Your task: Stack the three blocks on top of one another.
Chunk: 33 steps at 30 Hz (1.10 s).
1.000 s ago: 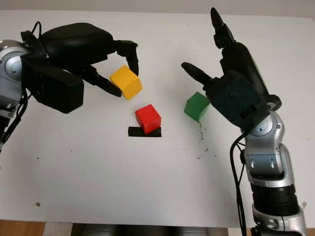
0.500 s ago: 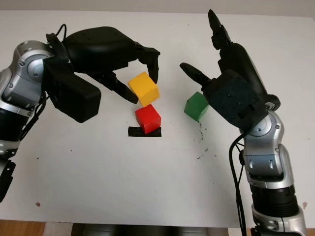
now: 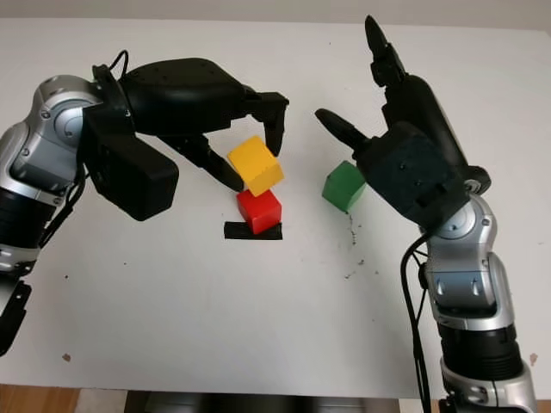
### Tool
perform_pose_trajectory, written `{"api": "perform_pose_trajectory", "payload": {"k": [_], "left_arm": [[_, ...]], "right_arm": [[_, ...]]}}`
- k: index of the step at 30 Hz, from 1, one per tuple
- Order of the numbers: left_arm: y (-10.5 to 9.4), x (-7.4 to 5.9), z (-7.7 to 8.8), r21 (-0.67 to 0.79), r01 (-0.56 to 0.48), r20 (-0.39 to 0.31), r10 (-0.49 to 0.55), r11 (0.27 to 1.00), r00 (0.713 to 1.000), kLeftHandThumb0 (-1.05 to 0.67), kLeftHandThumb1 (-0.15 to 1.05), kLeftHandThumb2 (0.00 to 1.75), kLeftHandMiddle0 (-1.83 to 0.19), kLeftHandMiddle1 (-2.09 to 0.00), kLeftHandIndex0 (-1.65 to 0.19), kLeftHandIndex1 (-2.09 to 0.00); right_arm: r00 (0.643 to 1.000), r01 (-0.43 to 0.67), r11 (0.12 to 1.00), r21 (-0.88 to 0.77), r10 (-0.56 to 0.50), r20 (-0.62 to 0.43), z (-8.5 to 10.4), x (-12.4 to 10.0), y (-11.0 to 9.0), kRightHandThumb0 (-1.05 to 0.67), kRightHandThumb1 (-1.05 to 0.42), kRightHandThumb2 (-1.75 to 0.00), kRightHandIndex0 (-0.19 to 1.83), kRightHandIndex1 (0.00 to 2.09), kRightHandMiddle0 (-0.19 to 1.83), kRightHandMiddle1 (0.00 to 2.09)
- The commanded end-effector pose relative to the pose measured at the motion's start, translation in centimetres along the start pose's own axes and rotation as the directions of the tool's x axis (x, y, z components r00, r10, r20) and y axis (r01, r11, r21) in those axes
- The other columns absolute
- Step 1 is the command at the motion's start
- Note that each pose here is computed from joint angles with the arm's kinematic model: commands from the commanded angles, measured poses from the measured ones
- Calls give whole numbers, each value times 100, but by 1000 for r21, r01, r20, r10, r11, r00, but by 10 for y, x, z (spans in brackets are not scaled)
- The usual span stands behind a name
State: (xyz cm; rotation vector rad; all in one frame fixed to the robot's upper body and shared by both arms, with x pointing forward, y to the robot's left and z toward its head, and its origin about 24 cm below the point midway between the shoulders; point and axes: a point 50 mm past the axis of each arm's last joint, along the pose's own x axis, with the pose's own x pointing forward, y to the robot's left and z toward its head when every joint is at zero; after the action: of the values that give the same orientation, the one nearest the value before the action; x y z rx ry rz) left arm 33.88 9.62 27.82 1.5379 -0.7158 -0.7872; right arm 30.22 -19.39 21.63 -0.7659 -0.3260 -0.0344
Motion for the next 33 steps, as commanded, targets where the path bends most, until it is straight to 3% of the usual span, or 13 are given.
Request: {"api": "perform_pose_trajectory", "payload": {"k": [1, 21, 24, 33], "left_arm": [[2, 0, 2, 15, -4, 8, 4, 1000, 1000, -42, 105, 11, -32, -5, -23, -165], [-10, 3, 2, 26, 44, 20, -45, 999, 999, -46, 105, 13, -33, -5, -19, -176], [-11, 3, 2, 22, 54, 22, -55, 998, 998, -45, 105, 13, -33, -5, -18, -178], [-14, 4, 1, -10, 84, 25, -84, 996, 996, -43, 105, 11, -34, -6, -20, -180]], "right_arm": [[1000, 16, 1000, -6, -16, 12, 2, -3, -3, -71, -105, -36, -10, 5, -7, 5], [1000, 22, 1000, -7, -22, 4, 4, -4, -1, -71, -105, -38, -9, 5, -7, 6], [1000, 16, 999, 28, -16, -8, 4, -5, 0, -72, -105, -37, 1, 11, -9, 5], [1000, 7, 999, 44, -6, -10, 5, -4, 1, -70, -105, -37, -6, 7, -10, 4]]}}
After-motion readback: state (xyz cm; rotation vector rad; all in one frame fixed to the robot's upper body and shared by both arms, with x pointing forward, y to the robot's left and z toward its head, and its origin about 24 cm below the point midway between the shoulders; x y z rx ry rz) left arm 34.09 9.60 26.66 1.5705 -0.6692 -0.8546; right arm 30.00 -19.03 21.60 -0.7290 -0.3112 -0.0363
